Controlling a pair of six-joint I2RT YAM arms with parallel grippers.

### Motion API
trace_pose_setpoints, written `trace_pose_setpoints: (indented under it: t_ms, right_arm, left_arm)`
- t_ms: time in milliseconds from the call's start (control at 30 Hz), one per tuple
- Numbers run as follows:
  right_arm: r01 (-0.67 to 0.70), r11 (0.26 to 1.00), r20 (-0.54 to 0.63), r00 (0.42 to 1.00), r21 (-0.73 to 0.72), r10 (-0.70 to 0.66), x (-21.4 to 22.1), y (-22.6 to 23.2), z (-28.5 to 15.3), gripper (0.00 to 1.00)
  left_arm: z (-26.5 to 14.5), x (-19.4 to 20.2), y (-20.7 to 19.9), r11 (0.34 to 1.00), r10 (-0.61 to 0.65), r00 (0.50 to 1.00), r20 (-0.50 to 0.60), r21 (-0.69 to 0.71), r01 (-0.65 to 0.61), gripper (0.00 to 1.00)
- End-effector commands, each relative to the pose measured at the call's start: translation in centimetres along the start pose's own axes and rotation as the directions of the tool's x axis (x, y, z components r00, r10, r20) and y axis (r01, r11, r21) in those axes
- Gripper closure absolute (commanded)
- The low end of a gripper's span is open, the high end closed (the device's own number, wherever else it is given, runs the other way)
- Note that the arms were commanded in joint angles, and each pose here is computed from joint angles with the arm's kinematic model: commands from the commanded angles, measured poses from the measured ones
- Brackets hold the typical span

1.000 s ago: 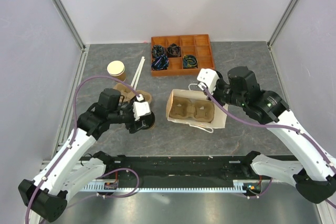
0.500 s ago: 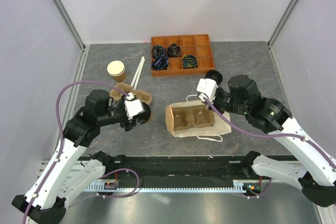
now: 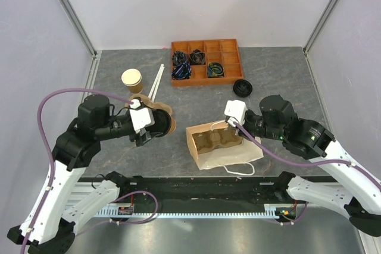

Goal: Pack the takeout coffee

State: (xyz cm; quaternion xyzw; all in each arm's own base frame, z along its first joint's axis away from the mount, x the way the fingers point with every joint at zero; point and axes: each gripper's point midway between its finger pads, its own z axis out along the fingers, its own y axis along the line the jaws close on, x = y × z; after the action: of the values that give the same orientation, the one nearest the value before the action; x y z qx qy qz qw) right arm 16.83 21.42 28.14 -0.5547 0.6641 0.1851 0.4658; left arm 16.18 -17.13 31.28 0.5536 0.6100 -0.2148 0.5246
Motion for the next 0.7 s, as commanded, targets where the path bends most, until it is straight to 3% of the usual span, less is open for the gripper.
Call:
trace_pose_setpoints:
  t_ms: [0,233,667]
  right_arm:
    - [-0.067,0.997,-0.012,0.998,-0.048,0.066,0.6,1.7,-0.2,1.0]
    - [-0.099,0.994,-0.023,0.995,-0.036,0.098,1.1,2.3,-0.4,1.0]
    - [-0.163,0.926,0.071,0.987,0.341,0.147,-2.8,-5.6,-1.2,1.0]
  left_arm:
    - [-0.5,-1.8,-0.7,0.997,0.04,0.999,0.035,0.061,-0.042,0.55]
    - [0.0,-3.0,0.5,0.991,0.112,0.993,0.049,0.064,-0.115,0.55]
    - [1.4,-1.6,0.6,0.998,0.048,0.997,0.054,0.048,-0.05,0.55]
